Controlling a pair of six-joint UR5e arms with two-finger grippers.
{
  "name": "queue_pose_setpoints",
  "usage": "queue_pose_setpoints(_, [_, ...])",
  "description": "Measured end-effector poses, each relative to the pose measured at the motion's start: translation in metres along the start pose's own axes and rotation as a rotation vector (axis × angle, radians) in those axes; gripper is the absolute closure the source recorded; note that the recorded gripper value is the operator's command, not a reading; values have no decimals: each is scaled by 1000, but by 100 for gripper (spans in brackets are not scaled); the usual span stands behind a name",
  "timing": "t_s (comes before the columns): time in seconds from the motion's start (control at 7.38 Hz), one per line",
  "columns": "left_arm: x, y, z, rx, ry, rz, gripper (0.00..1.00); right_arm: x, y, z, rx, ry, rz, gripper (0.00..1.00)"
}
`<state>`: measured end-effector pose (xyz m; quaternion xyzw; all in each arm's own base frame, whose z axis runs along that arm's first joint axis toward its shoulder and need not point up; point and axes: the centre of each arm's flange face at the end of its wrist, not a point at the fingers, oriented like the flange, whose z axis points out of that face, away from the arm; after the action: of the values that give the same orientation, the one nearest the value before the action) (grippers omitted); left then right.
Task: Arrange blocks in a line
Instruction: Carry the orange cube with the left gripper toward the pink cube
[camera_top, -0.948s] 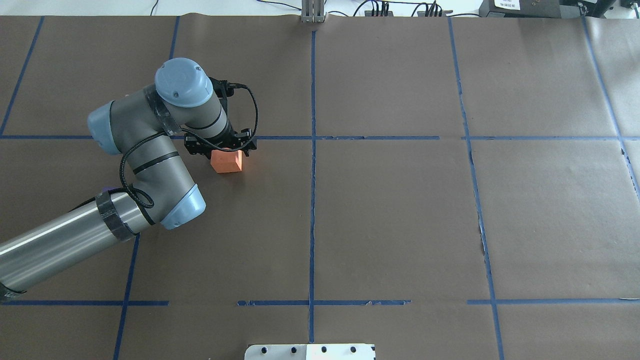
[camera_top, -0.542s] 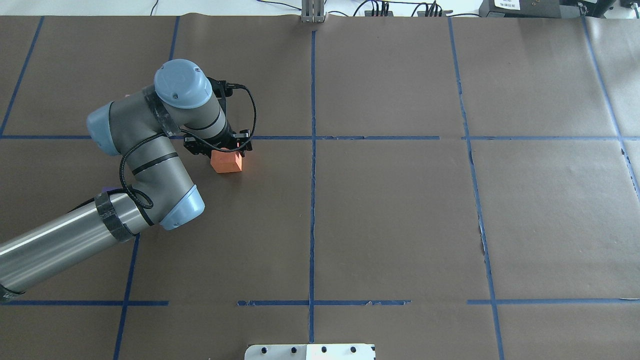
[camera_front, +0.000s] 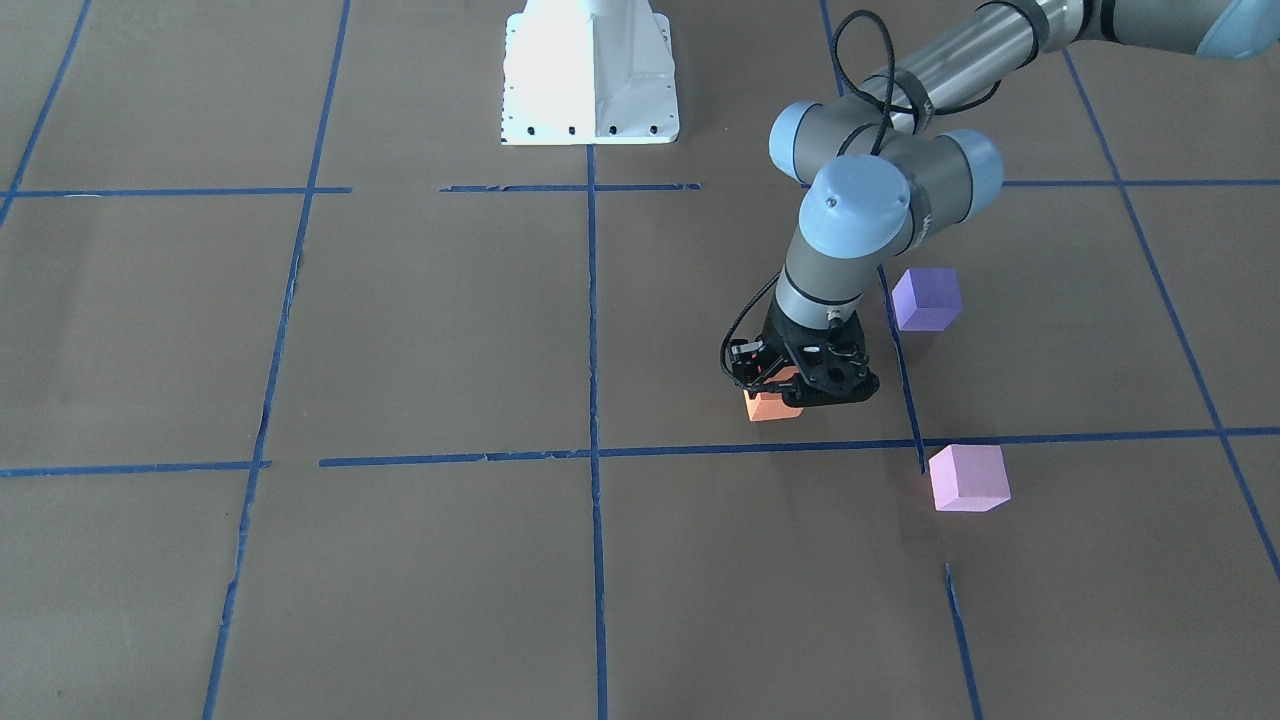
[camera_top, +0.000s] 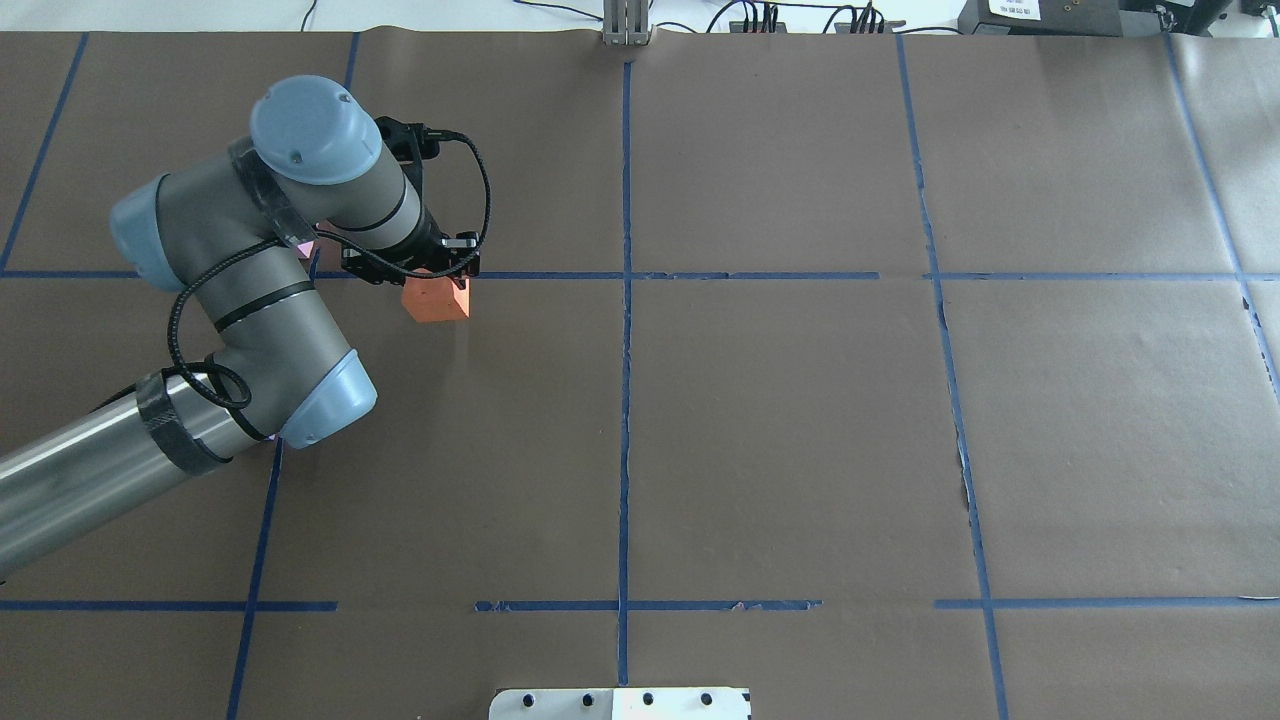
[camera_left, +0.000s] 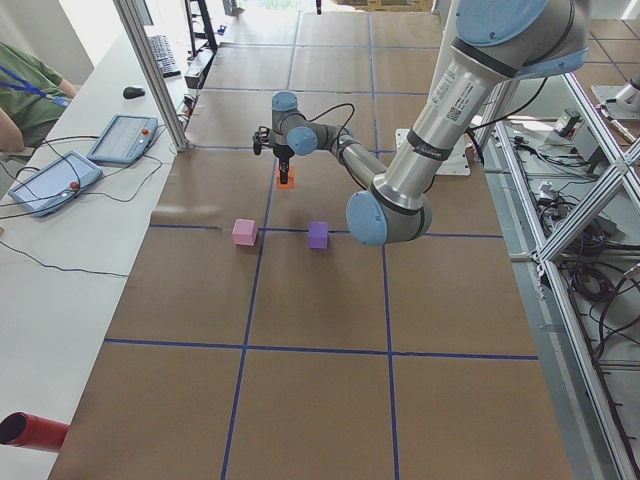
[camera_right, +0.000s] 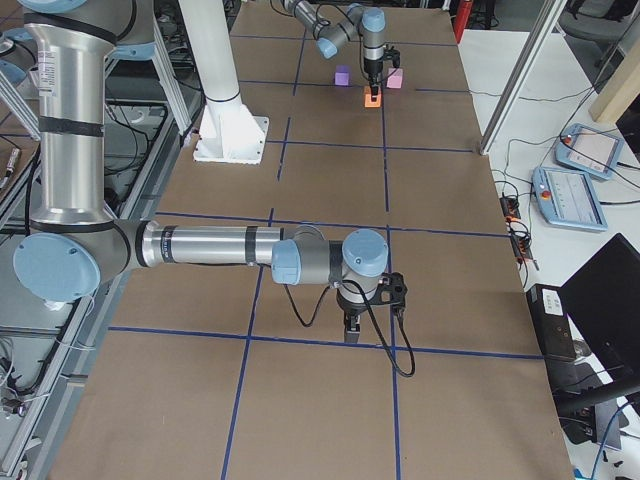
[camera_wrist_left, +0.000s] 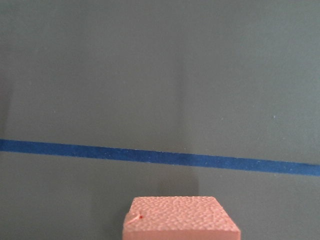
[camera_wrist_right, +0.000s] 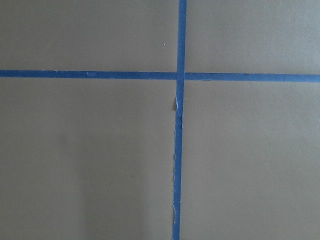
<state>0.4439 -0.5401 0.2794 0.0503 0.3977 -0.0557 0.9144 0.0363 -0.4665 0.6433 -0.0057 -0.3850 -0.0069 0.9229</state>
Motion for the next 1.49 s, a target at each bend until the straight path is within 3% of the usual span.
queue_pose_setpoints(0.14, [-8, -1, -22, 7, -11, 19, 100, 0, 0, 0, 0, 0, 0, 0])
queue_pose_setpoints(0.41, [-41, -6, -29, 10, -40, 88, 100, 0, 0, 0, 0, 0, 0, 0])
queue_pose_setpoints(0.81, [-137, -9, -5, 4, -19, 125, 100, 0, 0, 0, 0, 0, 0, 0])
queue_pose_setpoints(1.49, [-181, -8, 35, -78, -48, 97, 100, 0, 0, 0, 0, 0, 0, 0])
